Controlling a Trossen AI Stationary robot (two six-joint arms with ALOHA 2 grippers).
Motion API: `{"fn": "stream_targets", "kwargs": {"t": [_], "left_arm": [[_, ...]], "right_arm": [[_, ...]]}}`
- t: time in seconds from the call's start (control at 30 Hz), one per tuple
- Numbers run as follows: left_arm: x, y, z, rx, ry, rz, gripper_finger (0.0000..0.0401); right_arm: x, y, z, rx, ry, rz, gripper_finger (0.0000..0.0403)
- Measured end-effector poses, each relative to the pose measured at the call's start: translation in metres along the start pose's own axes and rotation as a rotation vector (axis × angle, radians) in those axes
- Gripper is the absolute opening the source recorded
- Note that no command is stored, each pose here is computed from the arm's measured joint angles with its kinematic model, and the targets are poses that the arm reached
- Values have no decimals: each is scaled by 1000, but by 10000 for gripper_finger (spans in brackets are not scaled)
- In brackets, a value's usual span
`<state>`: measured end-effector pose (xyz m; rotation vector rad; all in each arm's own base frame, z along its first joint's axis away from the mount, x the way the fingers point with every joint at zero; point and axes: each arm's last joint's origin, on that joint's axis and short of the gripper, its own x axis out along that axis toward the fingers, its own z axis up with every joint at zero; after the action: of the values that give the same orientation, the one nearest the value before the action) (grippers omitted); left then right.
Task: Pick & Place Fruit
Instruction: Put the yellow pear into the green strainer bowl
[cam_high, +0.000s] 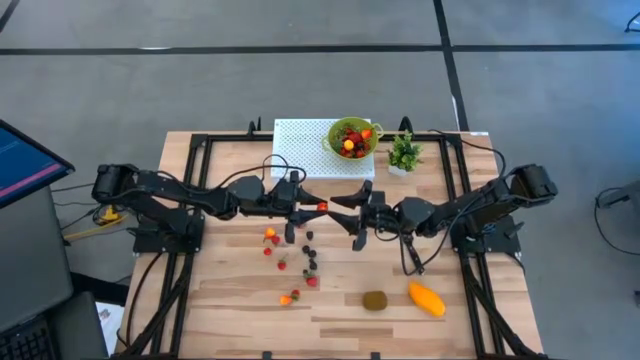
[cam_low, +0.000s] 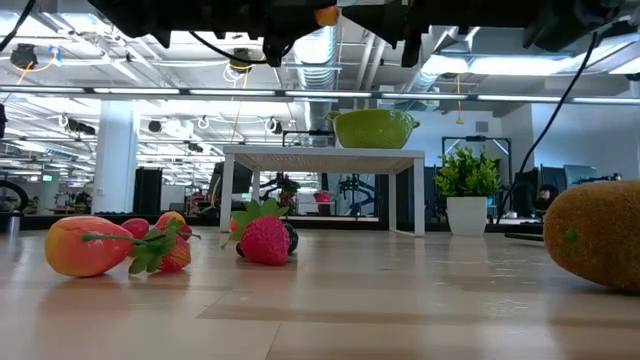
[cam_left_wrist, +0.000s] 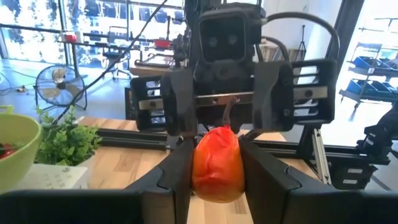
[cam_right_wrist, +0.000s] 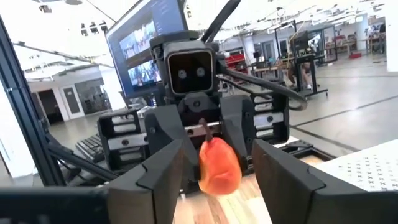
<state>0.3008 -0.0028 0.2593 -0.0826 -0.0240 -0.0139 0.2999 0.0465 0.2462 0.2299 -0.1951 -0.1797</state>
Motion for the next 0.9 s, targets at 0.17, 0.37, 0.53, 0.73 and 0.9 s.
{"fn": "stream_targets", "kwargs": {"t": [0.17, 0.37, 0.53, 0.73, 0.9], "left_arm": [[0, 1, 1, 0, -10, 2, 112], [0, 1, 2, 0, -17, 2, 112], [0, 1, 2, 0, -19, 2, 112], [0, 1, 2, 0, -19, 2, 112], [0, 1, 2, 11, -20, 3, 112]], "right_arm": [[0, 0, 4, 28, -37, 3, 169], [7, 2, 10, 24, -31, -2, 150], [12, 2, 12, -3, -6, -14, 138], [12, -1, 12, -6, -4, -22, 112], [12, 0, 12, -6, -3, -22, 74]]}}
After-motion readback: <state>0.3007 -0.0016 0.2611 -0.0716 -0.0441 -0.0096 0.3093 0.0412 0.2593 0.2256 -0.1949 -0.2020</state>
